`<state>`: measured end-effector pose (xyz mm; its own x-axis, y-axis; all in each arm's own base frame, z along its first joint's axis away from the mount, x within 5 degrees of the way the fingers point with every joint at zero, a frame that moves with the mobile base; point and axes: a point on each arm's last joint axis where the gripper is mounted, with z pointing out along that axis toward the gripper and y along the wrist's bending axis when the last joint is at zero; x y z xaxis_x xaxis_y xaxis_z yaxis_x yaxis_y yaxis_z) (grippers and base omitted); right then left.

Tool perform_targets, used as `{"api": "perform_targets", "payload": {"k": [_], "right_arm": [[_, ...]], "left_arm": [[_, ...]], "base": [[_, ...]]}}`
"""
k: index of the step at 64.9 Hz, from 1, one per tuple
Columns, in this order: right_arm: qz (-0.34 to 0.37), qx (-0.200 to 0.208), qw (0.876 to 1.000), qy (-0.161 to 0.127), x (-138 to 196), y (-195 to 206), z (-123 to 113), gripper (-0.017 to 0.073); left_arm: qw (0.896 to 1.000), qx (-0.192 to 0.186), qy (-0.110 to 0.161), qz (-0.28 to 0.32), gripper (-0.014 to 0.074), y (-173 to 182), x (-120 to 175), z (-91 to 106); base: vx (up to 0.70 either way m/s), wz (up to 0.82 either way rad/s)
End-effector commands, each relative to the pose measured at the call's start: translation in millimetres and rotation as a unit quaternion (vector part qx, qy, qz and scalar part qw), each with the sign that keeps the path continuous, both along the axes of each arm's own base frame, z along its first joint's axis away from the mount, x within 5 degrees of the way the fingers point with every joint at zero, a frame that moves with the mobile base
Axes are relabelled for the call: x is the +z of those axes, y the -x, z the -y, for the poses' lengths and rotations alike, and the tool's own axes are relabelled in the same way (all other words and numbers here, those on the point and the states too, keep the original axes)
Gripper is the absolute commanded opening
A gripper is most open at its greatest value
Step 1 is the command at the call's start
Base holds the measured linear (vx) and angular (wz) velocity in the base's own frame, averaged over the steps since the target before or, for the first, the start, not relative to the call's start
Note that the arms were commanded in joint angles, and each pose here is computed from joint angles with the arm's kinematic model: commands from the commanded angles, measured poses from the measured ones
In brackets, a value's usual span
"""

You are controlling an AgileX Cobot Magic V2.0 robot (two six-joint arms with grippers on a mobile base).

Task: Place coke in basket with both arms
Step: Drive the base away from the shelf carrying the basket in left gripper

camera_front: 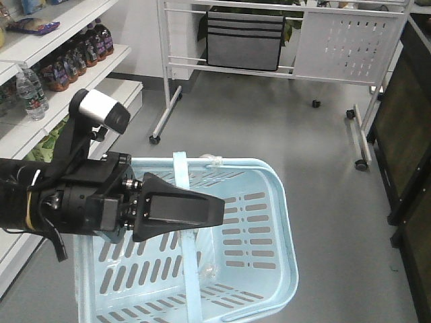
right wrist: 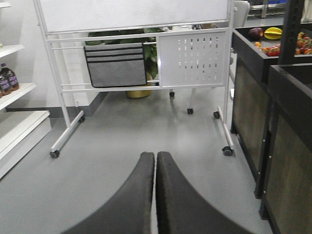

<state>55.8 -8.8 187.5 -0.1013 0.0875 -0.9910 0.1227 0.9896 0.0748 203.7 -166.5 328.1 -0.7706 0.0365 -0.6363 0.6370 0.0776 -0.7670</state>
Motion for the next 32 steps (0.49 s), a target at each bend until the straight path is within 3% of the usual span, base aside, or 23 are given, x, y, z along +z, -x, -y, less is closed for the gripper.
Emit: {"api": "perform_targets", "payload": {"k": [1,32], "right_arm": [[0.034,0.011,0.999,0.011,3.4,0.3,-1.9,-0.0004],[0.034,0.011,0.999,0.011,3.4,0.3,-1.9,-0.0004]], "left_arm": [[0.994,-0.077,0.083,0.011,-0.0007,20.0,27.5,-2.3],[0.994,-0.077,0.083,0.011,-0.0007,20.0,27.5,-2.3]], "base": [[0.05,-0.19],[0.08,-0.27]]}}
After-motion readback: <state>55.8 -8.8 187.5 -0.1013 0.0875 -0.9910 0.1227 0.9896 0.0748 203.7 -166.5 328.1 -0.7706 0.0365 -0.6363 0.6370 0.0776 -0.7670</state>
